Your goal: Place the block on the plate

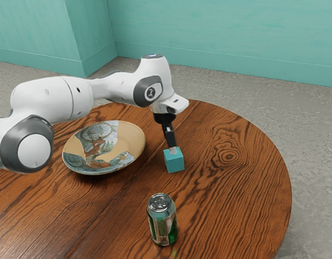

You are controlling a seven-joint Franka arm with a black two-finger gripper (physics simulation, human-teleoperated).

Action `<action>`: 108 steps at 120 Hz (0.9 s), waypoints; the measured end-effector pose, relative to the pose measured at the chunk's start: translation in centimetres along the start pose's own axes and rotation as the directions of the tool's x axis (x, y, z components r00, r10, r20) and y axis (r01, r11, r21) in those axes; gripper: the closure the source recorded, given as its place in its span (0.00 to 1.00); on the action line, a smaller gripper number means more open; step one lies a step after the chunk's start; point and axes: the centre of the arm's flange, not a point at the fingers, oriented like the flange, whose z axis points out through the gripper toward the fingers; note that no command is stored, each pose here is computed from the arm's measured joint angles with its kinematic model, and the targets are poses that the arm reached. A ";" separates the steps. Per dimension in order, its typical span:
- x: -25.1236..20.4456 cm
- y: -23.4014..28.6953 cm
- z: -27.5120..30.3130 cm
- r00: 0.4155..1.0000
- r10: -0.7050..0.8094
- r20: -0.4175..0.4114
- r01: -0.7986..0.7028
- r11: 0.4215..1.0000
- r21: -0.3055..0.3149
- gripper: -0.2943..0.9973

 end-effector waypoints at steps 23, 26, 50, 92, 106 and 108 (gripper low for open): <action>-0.2 -0.4 1.3 0.998 0.053 0.036 -0.055 0.997 0.060 0.23; -0.2 -0.4 1.4 0.997 0.060 0.042 -0.063 0.995 0.074 0.23; 0.1 -0.8 1.7 0.995 0.088 0.055 -0.094 0.986 0.138 0.23; 2.7 1.4 2.5 0.997 0.071 0.017 -0.073 0.985 0.153 0.23; 2.8 1.4 2.6 0.999 0.040 0.011 -0.041 0.987 0.155 0.23; 2.7 1.5 2.8 0.999 0.034 0.013 -0.036 0.988 0.153 0.23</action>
